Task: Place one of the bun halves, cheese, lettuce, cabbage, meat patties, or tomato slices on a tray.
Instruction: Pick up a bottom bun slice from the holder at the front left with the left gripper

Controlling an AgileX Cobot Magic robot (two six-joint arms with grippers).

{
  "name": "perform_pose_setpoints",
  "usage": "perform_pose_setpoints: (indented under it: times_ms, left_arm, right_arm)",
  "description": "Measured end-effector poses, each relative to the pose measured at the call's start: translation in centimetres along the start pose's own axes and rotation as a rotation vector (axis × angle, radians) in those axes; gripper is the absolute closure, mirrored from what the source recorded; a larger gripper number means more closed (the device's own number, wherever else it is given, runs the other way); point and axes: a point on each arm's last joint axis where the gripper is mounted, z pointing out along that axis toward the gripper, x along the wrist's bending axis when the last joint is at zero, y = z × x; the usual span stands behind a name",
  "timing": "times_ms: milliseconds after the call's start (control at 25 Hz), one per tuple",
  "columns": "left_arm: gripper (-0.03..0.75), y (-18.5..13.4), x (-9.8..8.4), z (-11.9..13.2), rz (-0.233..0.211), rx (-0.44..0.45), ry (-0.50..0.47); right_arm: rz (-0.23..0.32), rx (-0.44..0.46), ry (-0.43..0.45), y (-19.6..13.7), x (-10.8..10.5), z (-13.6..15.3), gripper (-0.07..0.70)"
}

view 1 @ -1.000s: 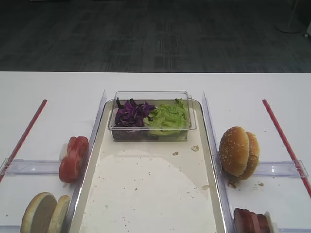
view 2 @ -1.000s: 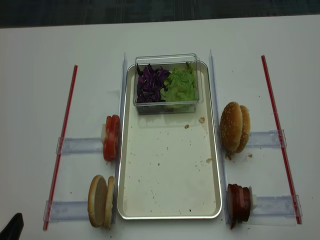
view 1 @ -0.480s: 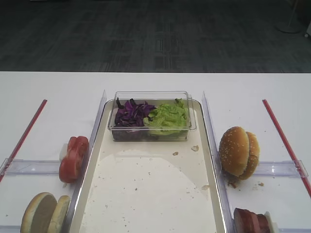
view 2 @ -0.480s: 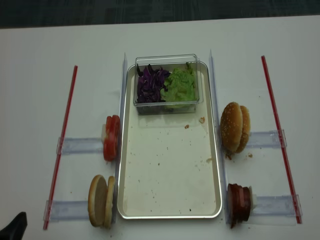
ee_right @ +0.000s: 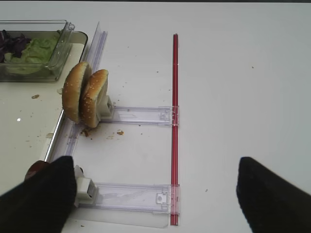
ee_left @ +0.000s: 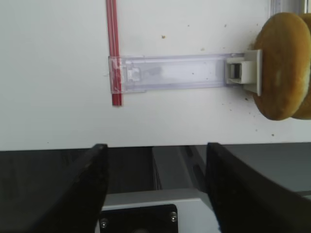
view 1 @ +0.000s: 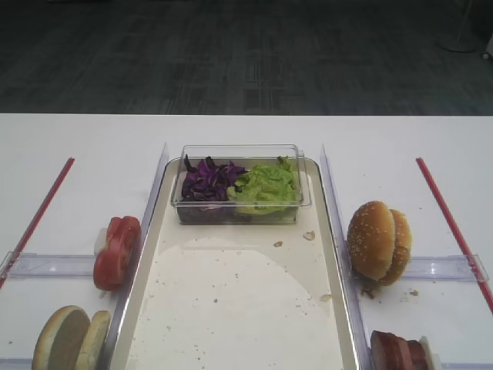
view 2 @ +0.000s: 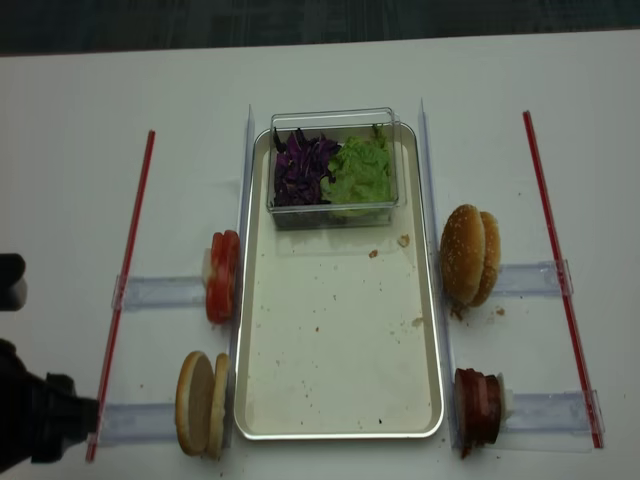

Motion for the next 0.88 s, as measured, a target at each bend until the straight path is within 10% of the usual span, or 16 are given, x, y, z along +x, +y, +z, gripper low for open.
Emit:
perform_pose_setpoints:
  times_ms: [880]
  left_arm:
    - [0.314,2.7,-0.1,0.9,-0.016,0.090,-0.005]
  right_arm:
    - [0.000,0.000,0.000,0.0,0.0,0.0,-0.046]
